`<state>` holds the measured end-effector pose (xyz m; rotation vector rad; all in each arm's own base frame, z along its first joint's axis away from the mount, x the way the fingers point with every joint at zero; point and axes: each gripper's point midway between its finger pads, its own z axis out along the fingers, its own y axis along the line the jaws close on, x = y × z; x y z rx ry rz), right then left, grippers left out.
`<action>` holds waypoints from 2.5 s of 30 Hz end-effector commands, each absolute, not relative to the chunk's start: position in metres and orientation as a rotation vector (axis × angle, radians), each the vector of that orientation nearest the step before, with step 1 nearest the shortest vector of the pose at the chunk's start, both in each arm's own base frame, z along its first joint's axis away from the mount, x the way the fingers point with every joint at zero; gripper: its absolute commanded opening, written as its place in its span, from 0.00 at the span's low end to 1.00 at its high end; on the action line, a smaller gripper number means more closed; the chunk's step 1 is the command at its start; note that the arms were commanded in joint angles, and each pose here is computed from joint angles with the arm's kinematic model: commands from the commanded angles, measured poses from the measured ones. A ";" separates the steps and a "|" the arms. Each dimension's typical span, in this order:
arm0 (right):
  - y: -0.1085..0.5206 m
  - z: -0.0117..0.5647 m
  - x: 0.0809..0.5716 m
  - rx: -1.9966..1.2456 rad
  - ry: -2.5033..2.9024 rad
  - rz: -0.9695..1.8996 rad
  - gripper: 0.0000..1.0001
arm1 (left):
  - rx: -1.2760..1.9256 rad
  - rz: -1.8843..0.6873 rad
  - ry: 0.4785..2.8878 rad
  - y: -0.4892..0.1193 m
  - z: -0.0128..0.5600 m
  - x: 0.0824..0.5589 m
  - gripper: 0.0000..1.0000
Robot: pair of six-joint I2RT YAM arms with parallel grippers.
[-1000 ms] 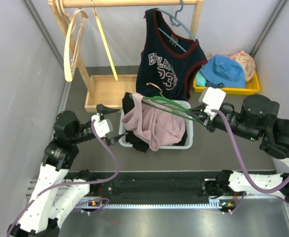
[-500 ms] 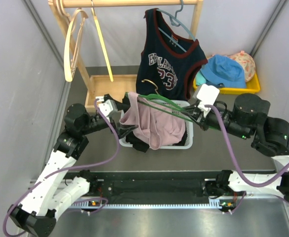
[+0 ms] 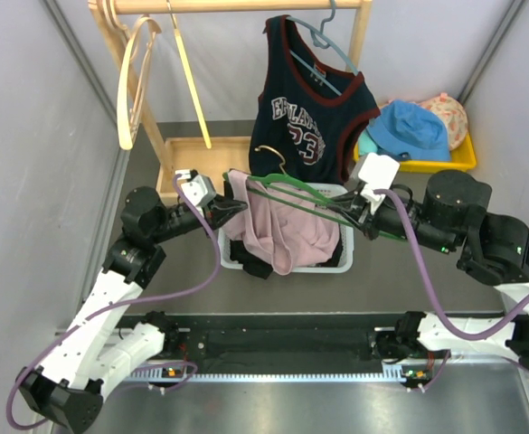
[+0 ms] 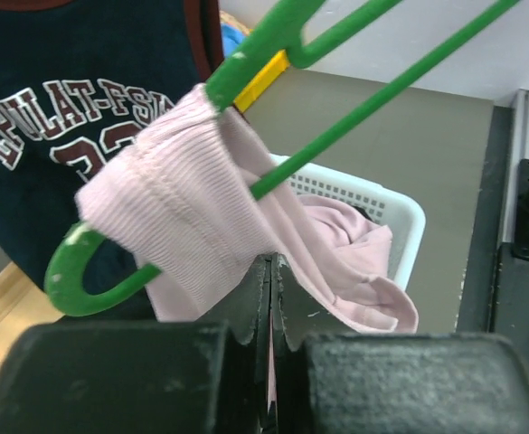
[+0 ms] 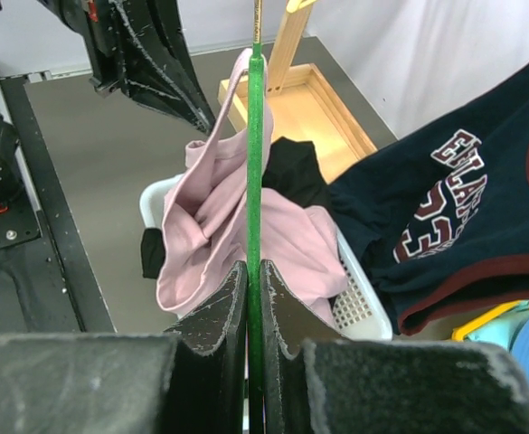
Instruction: Remove the tank top from the hanger
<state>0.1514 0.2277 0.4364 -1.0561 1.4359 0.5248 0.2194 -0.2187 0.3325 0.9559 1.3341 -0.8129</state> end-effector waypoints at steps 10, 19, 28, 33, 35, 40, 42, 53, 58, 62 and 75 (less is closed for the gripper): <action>0.197 0.474 0.136 -0.925 1.353 0.589 0.00 | 0.916 -0.739 1.314 -0.211 0.335 0.225 0.68; 0.206 0.476 0.132 -0.938 1.337 0.639 0.00 | 0.926 -0.815 1.287 -0.221 0.330 0.223 0.99; 0.220 0.473 0.136 -0.952 1.327 0.652 0.00 | 0.960 -0.903 1.261 -0.228 0.335 0.210 0.23; 0.210 0.475 0.136 -0.942 1.341 0.623 0.00 | 0.943 -0.846 1.256 -0.223 0.340 0.216 0.00; 0.202 0.475 0.136 -0.930 1.356 0.605 0.00 | 0.928 -0.824 1.243 -0.221 0.347 0.218 0.00; 0.180 0.460 0.126 -0.919 1.424 0.605 0.00 | 0.837 -0.706 1.199 -0.208 0.372 0.236 0.00; 0.172 0.450 0.121 -0.920 1.466 0.612 0.00 | 0.804 -0.665 1.182 -0.204 0.382 0.243 0.00; 0.126 0.451 0.062 -0.934 1.488 0.812 0.00 | 0.661 -0.591 1.144 -0.200 0.411 0.284 0.00; 0.108 0.488 0.076 -0.755 1.376 0.772 0.00 | 0.814 -0.633 1.192 -0.224 0.377 0.281 0.00; 0.116 0.503 0.114 -0.667 1.365 0.613 0.00 | 0.972 -0.567 1.293 -0.233 0.306 0.283 0.00; 0.199 0.539 0.226 -0.521 1.433 0.357 0.00 | 1.364 -0.411 1.886 -0.183 0.104 0.248 0.79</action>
